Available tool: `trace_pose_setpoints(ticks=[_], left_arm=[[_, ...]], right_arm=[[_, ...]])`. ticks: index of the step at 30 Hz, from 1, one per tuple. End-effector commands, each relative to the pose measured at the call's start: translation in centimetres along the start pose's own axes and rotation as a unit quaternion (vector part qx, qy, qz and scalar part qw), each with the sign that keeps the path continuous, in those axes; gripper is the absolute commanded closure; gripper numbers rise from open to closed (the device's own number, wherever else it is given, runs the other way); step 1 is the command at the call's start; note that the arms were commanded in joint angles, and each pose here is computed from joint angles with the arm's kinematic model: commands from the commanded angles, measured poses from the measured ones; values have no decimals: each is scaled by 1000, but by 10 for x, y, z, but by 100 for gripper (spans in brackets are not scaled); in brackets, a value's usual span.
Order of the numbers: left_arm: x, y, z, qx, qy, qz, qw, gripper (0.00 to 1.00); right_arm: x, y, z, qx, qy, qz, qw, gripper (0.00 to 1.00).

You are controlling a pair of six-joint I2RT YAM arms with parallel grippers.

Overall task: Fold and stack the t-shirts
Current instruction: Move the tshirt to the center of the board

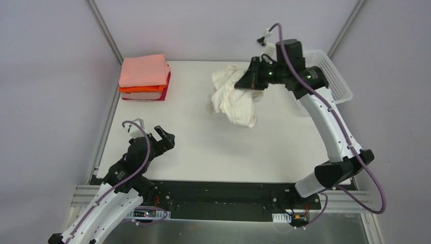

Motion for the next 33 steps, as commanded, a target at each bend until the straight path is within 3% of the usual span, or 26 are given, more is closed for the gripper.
trace_pose_setpoints(ticks=[1, 6, 9, 13, 17, 22, 25, 30, 33], left_arm=[[-5, 6, 4, 12, 10, 10, 1000, 0], [-6, 5, 4, 12, 16, 12, 1000, 0], [-10, 5, 3, 14, 26, 10, 1000, 0], [-15, 3, 0, 15, 45, 5, 999, 0], [-18, 0, -3, 15, 67, -6, 998, 0], [-21, -7, -9, 12, 95, -18, 995, 0], [-22, -14, -14, 0, 106, -18, 994, 0], [-19, -30, -24, -24, 109, -1, 994, 0], [-17, -39, -30, -40, 110, 4, 993, 0]], right_arm=[[-54, 3, -17, 62, 79, 96, 990, 100], [-107, -29, -68, 115, 202, 128, 964, 100], [-128, -59, -97, 66, 244, 151, 956, 100], [-146, -104, -137, -20, 249, 151, 957, 99], [-164, -152, -167, -109, 236, 122, 958, 75], [-158, -159, -171, -152, 213, 109, 959, 43], [-141, -152, -158, -186, 154, 105, 965, 4], [-112, -149, -108, -292, -7, 67, 954, 0], [-119, -144, -77, -287, -44, 36, 956, 0]])
Point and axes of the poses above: each gripper's point midway between its finger pads, its own z axis back along the fingers, its own y axis along the line the jaws close on, x = y × z, the point moved 6 cm from there along z, back along the fingers, and after that the axes turned 10 degrees about -z, right-handed, at the moved point
